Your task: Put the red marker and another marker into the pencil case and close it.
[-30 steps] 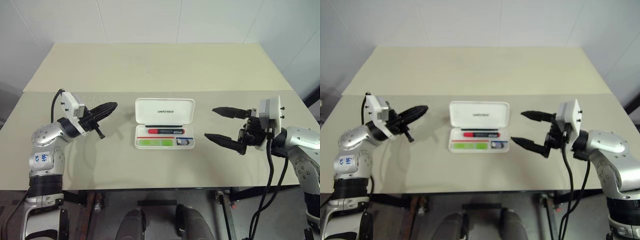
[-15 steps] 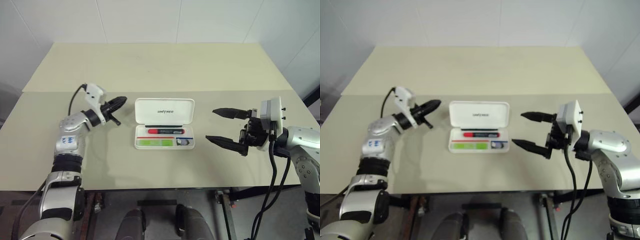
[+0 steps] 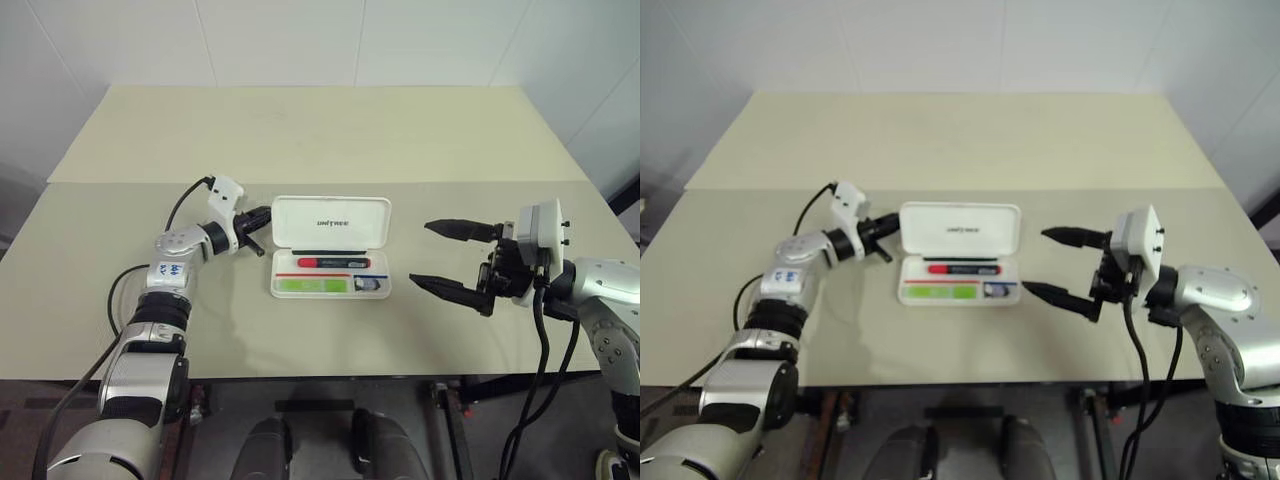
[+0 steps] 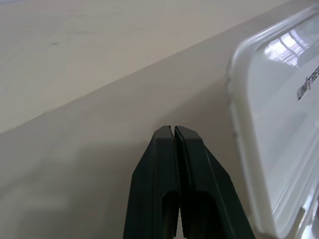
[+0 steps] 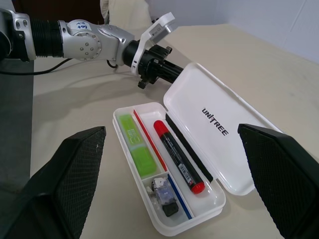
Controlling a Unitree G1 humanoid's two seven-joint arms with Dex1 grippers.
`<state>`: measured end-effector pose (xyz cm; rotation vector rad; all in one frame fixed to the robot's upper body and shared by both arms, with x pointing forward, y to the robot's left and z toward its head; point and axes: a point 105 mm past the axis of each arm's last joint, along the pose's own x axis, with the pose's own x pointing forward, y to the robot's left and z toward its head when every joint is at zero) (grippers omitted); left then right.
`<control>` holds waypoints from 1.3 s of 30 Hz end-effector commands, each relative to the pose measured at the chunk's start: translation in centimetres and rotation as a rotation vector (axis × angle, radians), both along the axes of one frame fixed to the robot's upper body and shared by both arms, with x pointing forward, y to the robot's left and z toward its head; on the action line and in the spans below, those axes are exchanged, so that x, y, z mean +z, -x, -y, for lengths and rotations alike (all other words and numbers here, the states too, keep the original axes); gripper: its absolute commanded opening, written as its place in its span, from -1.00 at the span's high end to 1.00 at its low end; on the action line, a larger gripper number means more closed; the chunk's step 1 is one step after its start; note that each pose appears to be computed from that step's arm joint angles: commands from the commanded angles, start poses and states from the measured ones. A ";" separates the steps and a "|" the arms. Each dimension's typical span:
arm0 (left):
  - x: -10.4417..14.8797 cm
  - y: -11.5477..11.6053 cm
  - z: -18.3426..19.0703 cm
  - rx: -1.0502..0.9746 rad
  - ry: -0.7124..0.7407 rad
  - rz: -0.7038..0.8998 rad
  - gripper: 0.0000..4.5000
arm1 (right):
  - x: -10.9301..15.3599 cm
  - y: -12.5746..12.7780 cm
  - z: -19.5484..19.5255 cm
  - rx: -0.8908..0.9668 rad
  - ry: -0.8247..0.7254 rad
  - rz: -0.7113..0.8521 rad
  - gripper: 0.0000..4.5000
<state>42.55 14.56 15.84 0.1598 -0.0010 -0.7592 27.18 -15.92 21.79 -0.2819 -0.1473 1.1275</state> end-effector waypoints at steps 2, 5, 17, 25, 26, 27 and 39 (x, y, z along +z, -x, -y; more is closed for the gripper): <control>1.8 0.0 0.9 -0.048 0.013 0.069 0.99 | 1.3 0.5 -0.2 0.009 -0.010 0.060 -1.00; 2.2 0.7 1.2 -0.116 0.016 0.097 0.99 | 1.2 0.5 -0.2 0.010 -0.012 0.057 -1.00; 2.4 3.7 1.1 -0.370 -0.139 0.157 0.99 | 0.9 0.5 -0.3 0.007 -0.017 0.049 -1.00; 1.8 7.1 3.3 -0.628 -0.279 0.080 0.99 | 0.9 0.5 -0.2 0.000 -0.024 0.053 -1.00; 1.6 7.2 3.5 -0.632 -0.284 0.072 0.99 | 0.9 0.5 -0.2 -0.001 -0.024 0.053 -1.00; 1.4 7.2 3.7 -0.635 -0.285 0.060 0.99 | 0.8 0.5 -0.2 -0.002 -0.024 0.053 -1.00; -2.6 7.7 6.6 -0.651 -0.371 -0.074 0.99 | 0.8 0.8 -0.5 -0.021 -0.043 0.060 -1.00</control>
